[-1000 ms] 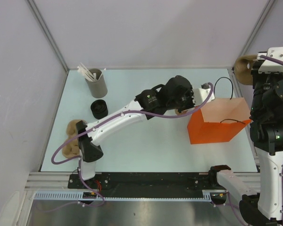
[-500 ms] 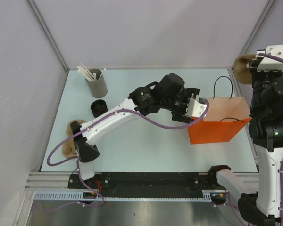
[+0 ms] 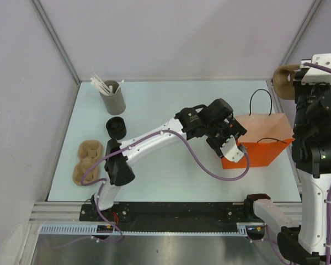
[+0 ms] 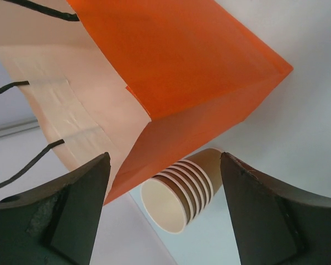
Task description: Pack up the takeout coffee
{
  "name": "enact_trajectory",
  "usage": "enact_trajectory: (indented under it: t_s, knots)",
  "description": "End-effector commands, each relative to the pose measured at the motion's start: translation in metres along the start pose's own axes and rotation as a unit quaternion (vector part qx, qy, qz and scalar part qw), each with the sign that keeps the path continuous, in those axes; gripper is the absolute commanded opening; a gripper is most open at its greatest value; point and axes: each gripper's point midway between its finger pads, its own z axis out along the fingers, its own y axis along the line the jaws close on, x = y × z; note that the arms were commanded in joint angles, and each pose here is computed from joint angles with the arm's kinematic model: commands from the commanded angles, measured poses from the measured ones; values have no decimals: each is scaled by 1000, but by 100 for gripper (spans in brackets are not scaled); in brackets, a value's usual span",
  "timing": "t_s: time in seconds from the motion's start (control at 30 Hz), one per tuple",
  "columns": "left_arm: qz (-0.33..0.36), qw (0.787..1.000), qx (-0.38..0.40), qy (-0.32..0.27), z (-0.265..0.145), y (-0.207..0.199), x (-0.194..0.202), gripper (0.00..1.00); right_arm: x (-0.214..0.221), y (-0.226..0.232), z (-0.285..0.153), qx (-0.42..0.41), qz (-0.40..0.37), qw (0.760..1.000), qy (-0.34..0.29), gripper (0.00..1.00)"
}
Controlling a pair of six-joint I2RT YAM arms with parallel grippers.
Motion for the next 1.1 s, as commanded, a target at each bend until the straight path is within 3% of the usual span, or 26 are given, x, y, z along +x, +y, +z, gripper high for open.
enact_trajectory:
  t_s: [0.0, 0.13, 0.43, 0.53, 0.87, 1.07]
  knots:
    - [71, 996, -41, -23, -13, 33, -19, 86, -16, -10, -7, 7, 18, 1000, -25, 40]
    - [73, 996, -35, -25, -7, 31, -17, 85, -16, -7, -7, 1, 20, 999, -25, 40]
    - [62, 997, -48, -22, -5, 37, -14, 51, -14, -5, -7, -2, 20, 1000, -24, 40]
    - [56, 997, -47, -22, -5, 36, -15, 12, -14, -5, -8, -4, 22, 999, -24, 40]
    - [43, 998, -49, -14, -20, 35, -17, 10, -15, -5, -9, -6, 23, 999, -26, 41]
    - [25, 1000, -19, -3, -47, 13, -25, 8, -16, -5, -8, -8, 24, 999, -27, 41]
